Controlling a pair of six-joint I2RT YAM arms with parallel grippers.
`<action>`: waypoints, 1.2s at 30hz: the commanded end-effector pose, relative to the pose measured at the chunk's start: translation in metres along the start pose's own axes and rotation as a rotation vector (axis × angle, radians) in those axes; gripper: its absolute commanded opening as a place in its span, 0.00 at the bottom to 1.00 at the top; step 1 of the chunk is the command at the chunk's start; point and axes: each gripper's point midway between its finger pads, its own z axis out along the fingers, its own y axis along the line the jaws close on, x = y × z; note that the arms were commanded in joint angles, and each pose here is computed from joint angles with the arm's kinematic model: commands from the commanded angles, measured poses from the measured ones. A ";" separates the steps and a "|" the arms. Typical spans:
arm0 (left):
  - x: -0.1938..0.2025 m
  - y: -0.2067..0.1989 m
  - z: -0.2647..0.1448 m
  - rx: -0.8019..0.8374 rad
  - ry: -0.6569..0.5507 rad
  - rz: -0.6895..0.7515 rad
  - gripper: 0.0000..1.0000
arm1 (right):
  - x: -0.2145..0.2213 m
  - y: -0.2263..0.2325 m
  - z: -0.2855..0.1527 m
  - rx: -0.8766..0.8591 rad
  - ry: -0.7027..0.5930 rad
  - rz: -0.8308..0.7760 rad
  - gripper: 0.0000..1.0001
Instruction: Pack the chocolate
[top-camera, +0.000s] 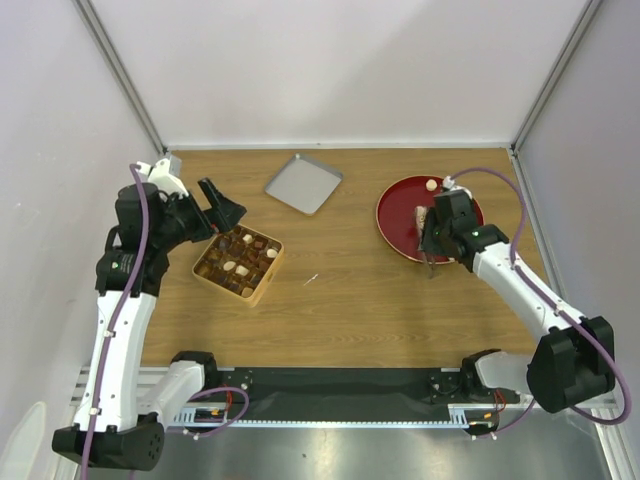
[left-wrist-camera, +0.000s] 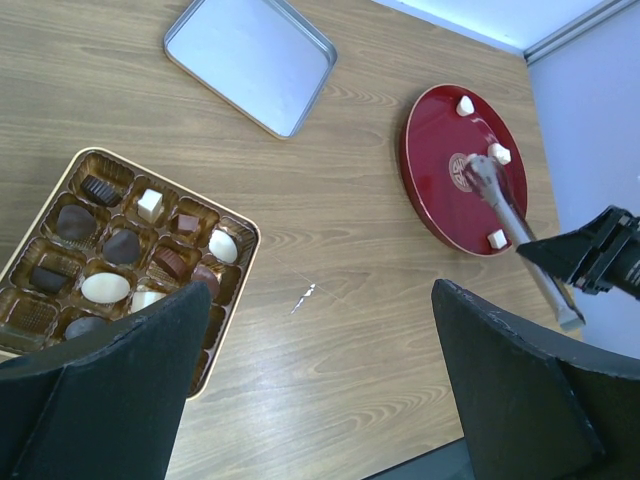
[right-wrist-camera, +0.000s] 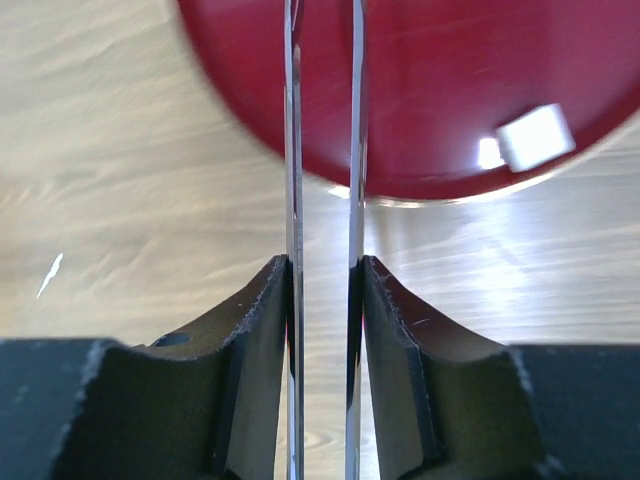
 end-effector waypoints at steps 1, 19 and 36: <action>-0.022 -0.010 -0.005 0.021 -0.069 0.013 1.00 | 0.001 0.036 -0.011 -0.108 -0.027 -0.028 0.37; -0.054 -0.020 -0.043 -0.032 -0.182 0.025 1.00 | 0.083 0.300 -0.120 -0.691 -0.055 -0.354 0.38; -0.078 -0.042 -0.079 -0.024 -0.226 0.033 1.00 | 0.160 0.442 -0.118 -0.937 -0.026 -0.518 0.38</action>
